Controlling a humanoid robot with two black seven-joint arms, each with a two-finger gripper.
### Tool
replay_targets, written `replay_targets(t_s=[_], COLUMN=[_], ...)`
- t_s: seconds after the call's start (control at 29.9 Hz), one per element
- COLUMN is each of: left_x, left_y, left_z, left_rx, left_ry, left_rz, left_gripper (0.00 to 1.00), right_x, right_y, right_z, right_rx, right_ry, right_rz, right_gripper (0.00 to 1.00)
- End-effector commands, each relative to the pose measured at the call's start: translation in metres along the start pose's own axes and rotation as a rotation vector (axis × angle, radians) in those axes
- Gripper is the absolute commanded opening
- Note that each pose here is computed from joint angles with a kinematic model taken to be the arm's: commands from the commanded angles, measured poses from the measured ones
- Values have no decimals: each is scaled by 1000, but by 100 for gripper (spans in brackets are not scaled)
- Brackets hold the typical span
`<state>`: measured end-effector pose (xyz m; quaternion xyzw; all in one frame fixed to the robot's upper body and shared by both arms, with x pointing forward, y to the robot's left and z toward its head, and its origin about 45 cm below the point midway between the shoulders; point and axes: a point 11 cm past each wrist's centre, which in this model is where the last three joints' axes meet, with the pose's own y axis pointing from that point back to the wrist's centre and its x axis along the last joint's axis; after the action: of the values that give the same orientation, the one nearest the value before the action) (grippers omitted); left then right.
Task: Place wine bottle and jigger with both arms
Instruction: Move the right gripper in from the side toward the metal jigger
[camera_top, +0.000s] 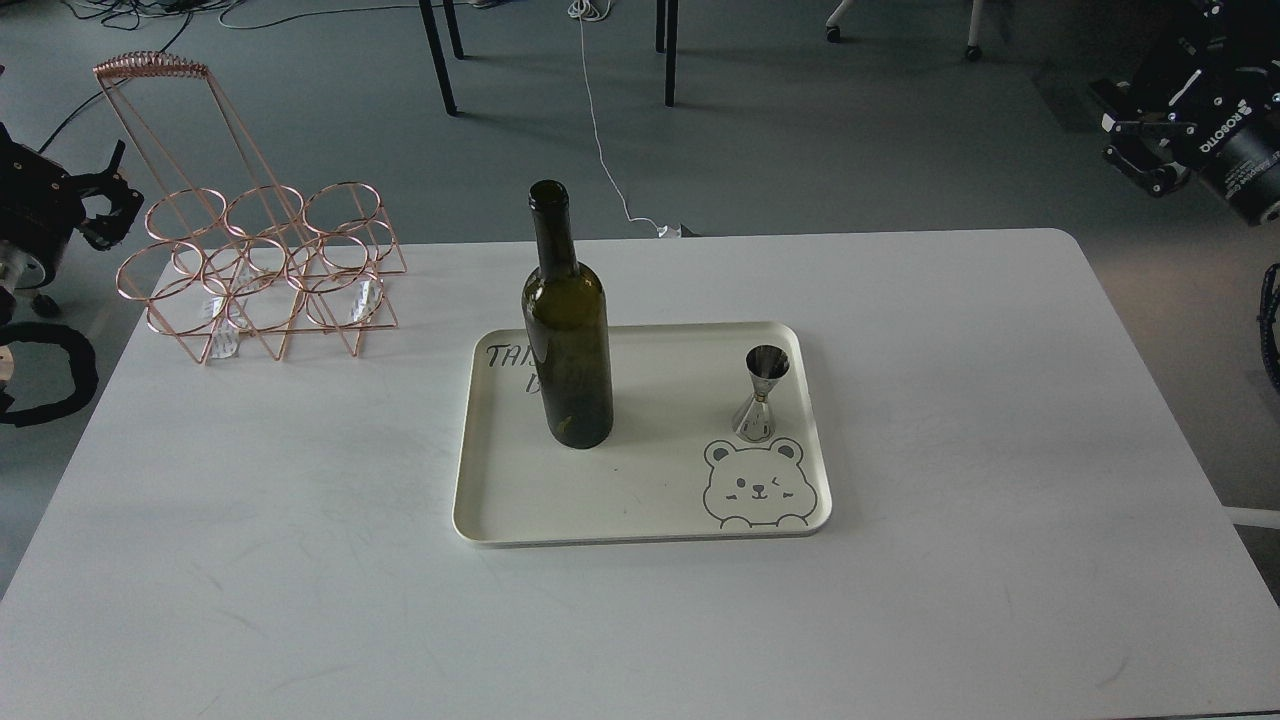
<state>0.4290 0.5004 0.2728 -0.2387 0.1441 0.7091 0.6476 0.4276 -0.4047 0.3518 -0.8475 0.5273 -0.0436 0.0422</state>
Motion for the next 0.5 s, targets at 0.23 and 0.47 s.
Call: replay_targets(t_s=[0.23, 0.47], left_x=[6, 6], left_y=[2, 2], left_z=[13, 13], left_rx=[-14, -14], left_ry=[-19, -18], left_rz=[6, 5], left_gripper=[99, 99], right_x=[-60, -92], right_y=[-15, -15], right_z=[0, 27], right_rx=[-34, -86], right_ry=[269, 572], right_rz=[-147, -280], right_gripper=[99, 98])
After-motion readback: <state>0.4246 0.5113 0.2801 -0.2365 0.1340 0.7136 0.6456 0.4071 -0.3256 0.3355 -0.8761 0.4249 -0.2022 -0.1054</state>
